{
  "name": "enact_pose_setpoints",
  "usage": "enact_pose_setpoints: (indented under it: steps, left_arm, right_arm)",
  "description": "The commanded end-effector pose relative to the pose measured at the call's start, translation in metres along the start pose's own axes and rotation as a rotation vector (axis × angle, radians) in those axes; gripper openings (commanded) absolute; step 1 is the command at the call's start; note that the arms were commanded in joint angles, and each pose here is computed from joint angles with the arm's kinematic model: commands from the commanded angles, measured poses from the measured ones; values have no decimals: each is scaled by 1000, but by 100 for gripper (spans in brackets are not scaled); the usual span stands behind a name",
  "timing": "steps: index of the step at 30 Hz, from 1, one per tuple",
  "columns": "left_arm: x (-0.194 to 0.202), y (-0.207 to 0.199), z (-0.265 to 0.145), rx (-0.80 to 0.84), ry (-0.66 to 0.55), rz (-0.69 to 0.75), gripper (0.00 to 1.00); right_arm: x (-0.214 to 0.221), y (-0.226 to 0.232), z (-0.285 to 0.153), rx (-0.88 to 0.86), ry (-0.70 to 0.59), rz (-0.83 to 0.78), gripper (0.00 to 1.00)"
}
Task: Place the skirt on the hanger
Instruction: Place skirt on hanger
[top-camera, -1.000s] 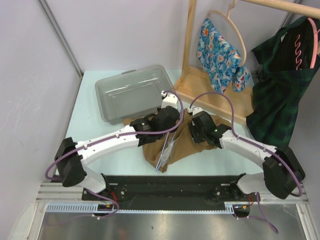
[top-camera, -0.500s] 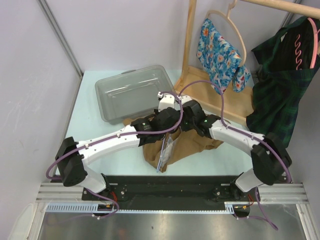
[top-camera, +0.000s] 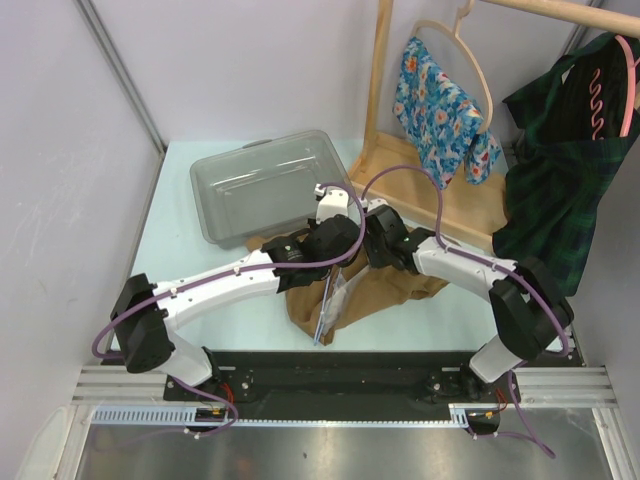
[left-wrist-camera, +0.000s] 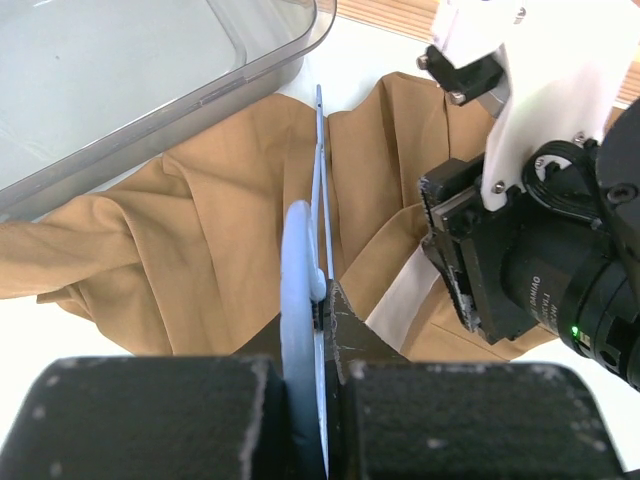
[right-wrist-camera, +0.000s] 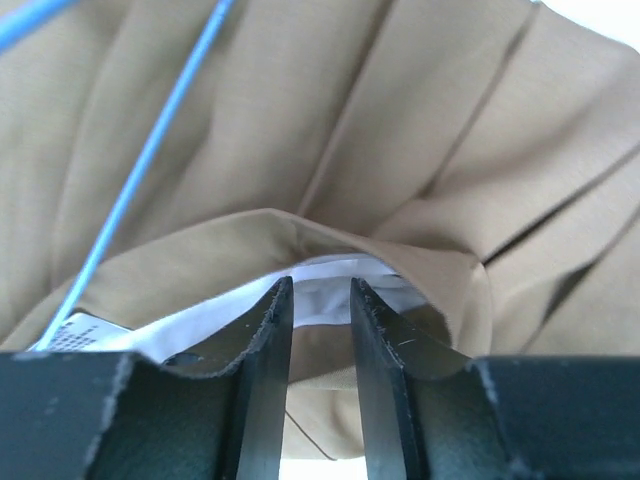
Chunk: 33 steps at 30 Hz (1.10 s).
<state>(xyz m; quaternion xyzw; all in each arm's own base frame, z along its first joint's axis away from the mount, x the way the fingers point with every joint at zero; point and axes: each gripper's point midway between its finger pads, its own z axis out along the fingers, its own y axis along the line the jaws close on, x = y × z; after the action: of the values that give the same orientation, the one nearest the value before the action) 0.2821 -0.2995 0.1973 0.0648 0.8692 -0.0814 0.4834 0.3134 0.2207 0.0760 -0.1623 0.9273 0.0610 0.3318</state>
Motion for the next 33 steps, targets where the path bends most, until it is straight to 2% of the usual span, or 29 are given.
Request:
enact_pose_setpoints:
  steps: [1,10,17,27,30,33]
  left_arm:
    - [-16,-4,-4,17,-41,-53,0]
    - [-14,-7,-2,27,-37,-47,0]
    - [-12,-8,-1,32,-34,-38,0]
    - [-11,-8,0,34,-28,-31,0]
    - [-10,-8,1,33,-26,-28,0]
    - [-11,-10,1,37,-25,-23,0]
  right_arm:
    - [4,-17,-14,83,-5,43,36]
    - [21,-24,-27,102,-13,112,50]
    - [17,-17,-16,75,-30,181,51]
    - [10,-13,2,95,-65,200,45]
    - [14,-18,8,134,-52,205,40]
    - [20,-24,13,169,-34,209,29]
